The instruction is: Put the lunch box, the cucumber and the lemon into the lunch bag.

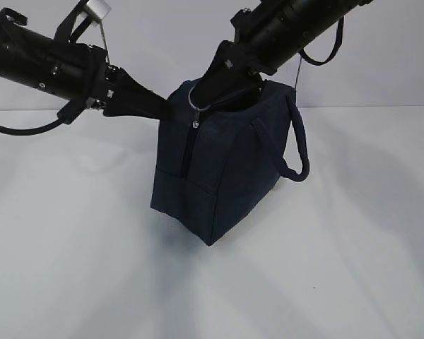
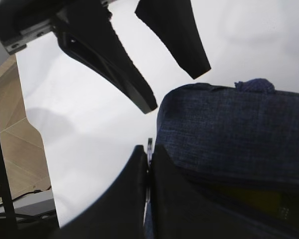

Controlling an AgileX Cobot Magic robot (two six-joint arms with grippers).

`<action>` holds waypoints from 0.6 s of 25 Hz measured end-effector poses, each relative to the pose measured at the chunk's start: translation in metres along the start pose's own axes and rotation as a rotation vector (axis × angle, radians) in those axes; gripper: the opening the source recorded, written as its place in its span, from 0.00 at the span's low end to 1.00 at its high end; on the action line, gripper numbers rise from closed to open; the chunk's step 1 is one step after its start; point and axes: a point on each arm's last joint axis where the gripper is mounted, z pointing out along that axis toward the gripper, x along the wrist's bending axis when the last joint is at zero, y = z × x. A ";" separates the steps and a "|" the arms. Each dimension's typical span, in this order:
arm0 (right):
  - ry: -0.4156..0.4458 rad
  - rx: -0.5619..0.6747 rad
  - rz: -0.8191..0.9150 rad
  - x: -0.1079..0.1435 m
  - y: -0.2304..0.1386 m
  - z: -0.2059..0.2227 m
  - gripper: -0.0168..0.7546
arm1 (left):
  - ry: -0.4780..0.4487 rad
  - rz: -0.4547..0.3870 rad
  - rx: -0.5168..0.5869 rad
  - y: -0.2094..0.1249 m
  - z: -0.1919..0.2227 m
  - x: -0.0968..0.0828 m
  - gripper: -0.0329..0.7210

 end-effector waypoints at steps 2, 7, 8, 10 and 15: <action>0.000 0.000 -0.002 0.000 0.000 0.000 0.03 | -0.003 -0.009 -0.006 -0.002 0.002 0.003 0.54; 0.000 0.000 -0.001 0.000 0.000 0.000 0.03 | -0.024 -0.018 -0.001 -0.006 0.013 0.004 0.48; 0.000 0.000 -0.001 0.000 0.000 0.000 0.03 | -0.029 -0.013 -0.002 -0.006 0.015 0.003 0.48; 0.000 0.000 -0.001 0.000 0.000 0.000 0.03 | -0.033 -0.002 0.000 -0.005 0.021 0.000 0.45; 0.000 0.000 -0.001 0.000 0.000 0.000 0.03 | -0.033 -0.002 0.002 -0.006 0.027 -0.001 0.28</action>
